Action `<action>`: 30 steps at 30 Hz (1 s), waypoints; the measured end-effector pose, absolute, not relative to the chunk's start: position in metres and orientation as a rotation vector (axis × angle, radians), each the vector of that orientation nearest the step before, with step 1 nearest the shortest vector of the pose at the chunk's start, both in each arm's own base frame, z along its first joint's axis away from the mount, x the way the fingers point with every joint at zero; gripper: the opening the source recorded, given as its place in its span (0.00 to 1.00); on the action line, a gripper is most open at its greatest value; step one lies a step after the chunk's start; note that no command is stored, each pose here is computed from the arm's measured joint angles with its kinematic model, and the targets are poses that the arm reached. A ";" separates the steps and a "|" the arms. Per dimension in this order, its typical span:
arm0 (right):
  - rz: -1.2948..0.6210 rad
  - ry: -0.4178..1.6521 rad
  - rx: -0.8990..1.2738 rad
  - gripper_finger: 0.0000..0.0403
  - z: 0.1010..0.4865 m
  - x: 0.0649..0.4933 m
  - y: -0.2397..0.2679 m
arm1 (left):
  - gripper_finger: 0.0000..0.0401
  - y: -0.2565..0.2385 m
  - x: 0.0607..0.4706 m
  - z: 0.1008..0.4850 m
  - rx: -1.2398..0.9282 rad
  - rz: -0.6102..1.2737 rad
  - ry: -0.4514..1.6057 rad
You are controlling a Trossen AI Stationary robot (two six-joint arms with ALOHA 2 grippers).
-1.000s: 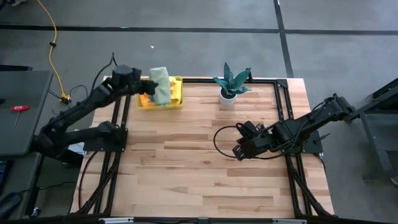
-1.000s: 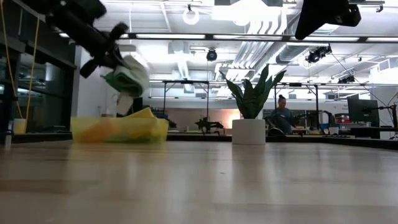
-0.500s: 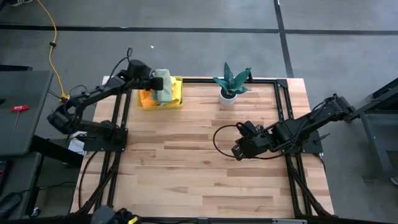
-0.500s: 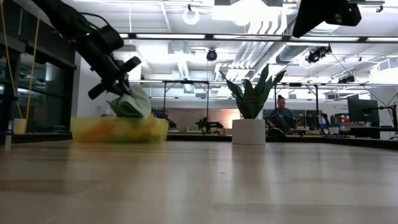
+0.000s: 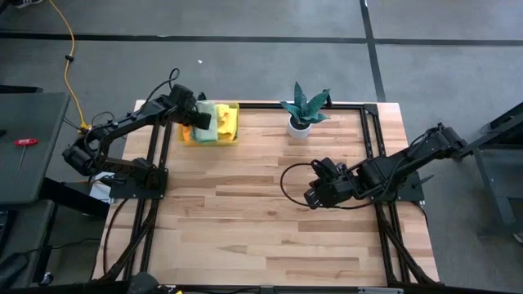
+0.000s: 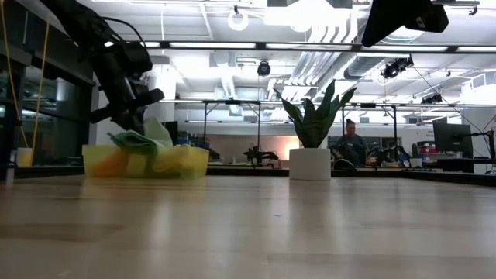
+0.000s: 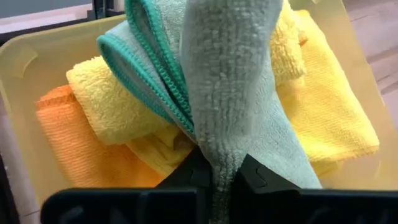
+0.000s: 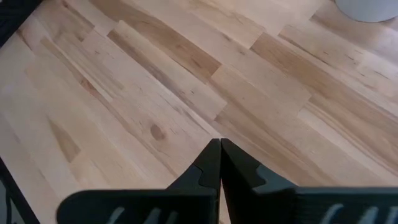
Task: Fold microfiber towels
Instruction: Put the folded green microfiber cloth into the bin, then return to home position
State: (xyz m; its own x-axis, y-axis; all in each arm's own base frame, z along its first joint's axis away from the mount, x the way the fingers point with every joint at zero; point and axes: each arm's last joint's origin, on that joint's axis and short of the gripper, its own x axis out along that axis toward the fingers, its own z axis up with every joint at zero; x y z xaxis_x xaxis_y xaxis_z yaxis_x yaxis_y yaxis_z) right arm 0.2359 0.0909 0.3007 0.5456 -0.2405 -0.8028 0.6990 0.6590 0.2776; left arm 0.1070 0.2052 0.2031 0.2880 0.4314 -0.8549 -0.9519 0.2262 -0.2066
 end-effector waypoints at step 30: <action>-0.595 0.808 0.641 0.00 0.301 0.237 0.091 | 0.51 0.217 0.126 0.288 -0.583 1.013 0.744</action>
State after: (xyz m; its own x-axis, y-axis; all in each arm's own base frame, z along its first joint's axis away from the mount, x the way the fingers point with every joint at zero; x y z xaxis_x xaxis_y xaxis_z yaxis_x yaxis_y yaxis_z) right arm 0.2367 0.0913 0.3011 0.5532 -0.2342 -0.7995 0.6938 0.6606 0.2866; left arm 0.1259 0.2175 0.2882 0.3289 0.5342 -0.7788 -0.9029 0.4196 -0.0935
